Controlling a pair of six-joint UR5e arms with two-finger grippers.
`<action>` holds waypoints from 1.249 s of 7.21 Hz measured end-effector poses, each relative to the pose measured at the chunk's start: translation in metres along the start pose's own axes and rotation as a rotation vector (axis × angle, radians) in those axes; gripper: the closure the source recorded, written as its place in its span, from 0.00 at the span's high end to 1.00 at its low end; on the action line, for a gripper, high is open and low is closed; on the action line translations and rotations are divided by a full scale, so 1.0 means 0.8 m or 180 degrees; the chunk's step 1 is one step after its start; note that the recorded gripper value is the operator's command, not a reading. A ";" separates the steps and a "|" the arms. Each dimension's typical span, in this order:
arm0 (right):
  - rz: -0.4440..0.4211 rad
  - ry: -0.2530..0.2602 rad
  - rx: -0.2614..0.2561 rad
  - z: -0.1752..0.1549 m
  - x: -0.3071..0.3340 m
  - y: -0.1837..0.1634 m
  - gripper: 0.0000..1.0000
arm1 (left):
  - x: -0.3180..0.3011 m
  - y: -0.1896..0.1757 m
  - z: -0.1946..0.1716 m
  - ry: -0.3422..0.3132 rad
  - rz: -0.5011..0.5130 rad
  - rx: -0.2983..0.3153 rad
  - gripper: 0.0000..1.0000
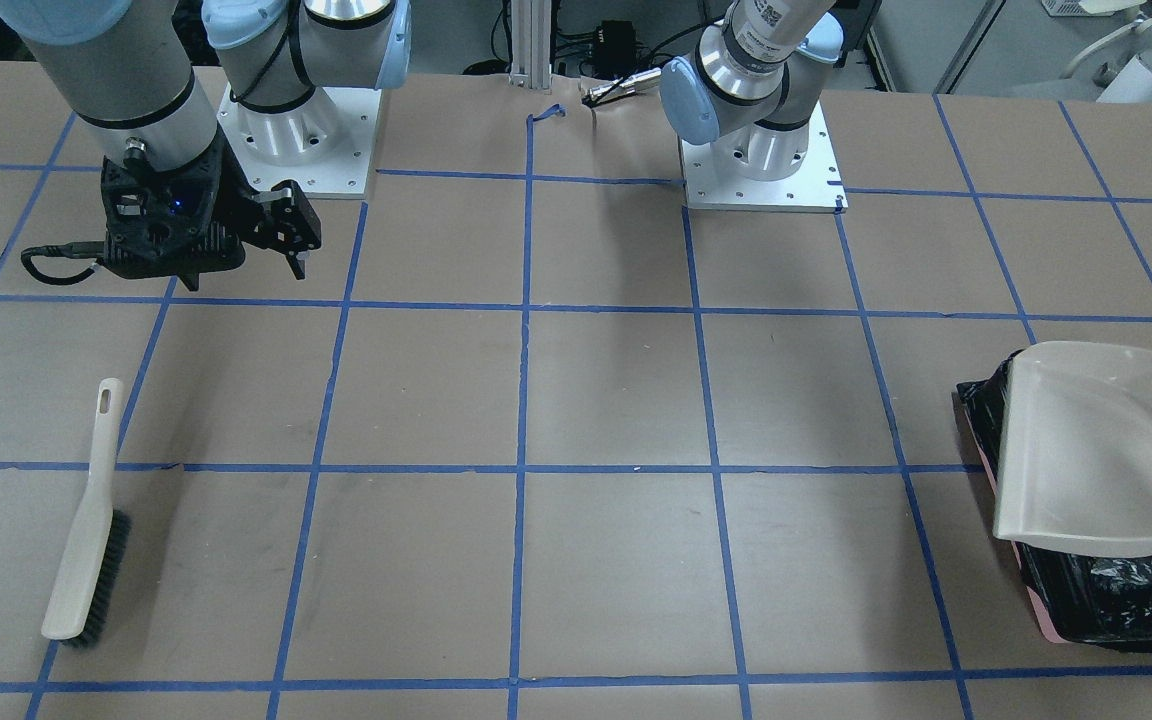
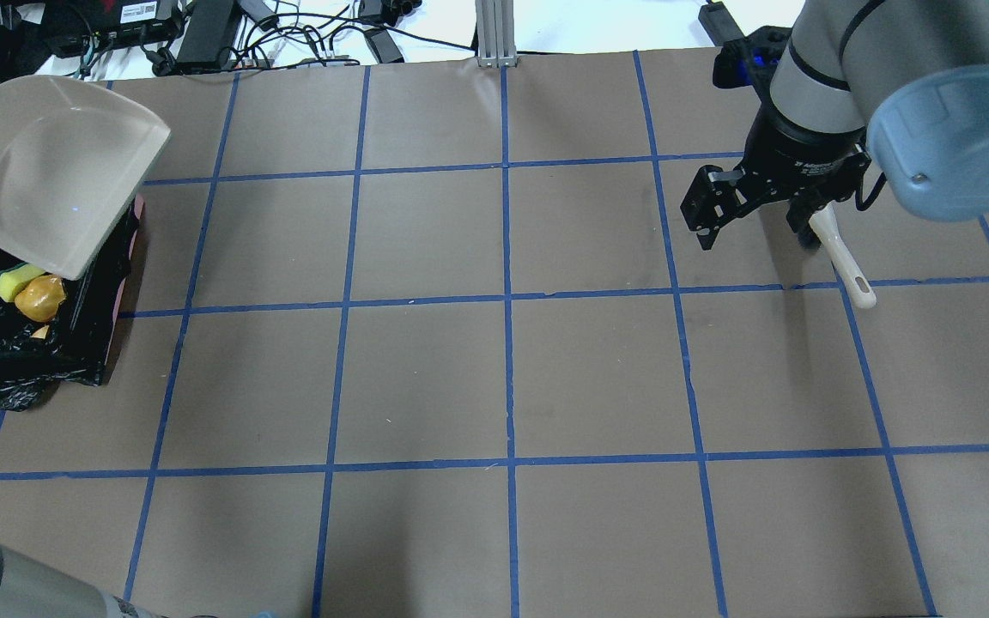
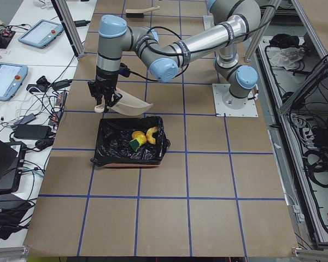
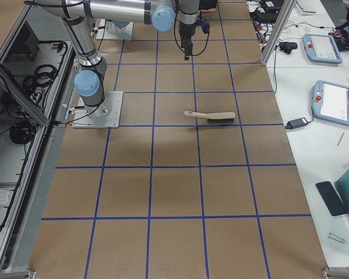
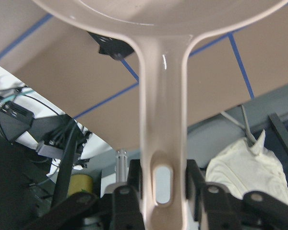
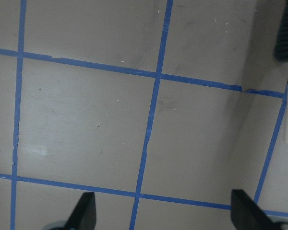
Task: Sweep and dump trash into bin
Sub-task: 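Lower the dustpan to the table with the left gripper while the right moves away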
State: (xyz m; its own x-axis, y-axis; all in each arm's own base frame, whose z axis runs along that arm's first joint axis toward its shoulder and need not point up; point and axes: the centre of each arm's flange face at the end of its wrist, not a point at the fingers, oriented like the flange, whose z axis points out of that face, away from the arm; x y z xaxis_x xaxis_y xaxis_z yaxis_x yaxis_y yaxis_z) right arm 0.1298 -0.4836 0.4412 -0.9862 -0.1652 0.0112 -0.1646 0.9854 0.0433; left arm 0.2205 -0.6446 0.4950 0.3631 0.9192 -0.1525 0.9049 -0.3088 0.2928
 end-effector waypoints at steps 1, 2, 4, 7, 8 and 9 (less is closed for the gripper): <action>0.0021 0.0013 0.0020 -0.006 0.000 0.003 1.00 | -0.033 -0.045 0.007 0.0008 -0.0264 0.0160 0.00; 0.0036 0.0021 0.0064 -0.015 -0.001 0.008 1.00 | -0.061 -0.087 0.019 0.0052 -0.0511 0.0274 0.00; 0.0046 0.0018 0.0084 -0.025 -0.003 0.017 1.00 | -0.091 -0.146 0.072 0.0279 -0.0959 0.0476 0.00; 0.0046 0.0021 0.0094 -0.037 -0.005 0.030 1.00 | -0.133 -0.249 0.148 0.0572 -0.1239 0.0642 0.00; 0.0046 0.0016 0.0096 -0.037 -0.005 0.031 1.00 | -0.135 -0.271 0.173 0.0620 -0.1223 0.0673 0.00; 0.0046 0.0012 0.0091 -0.037 -0.005 0.031 1.00 | -0.129 -0.288 0.193 0.0655 -0.1189 0.0702 0.00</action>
State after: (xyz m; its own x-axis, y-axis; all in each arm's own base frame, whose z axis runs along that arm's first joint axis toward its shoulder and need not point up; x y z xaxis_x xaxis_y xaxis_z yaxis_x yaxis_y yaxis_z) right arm 0.1303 -0.4594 0.4715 -0.9884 -0.1512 0.0154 -0.1509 0.9884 0.0144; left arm 0.0086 -0.7060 0.2976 -0.0273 0.9995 -0.0126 0.9987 0.0278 0.0429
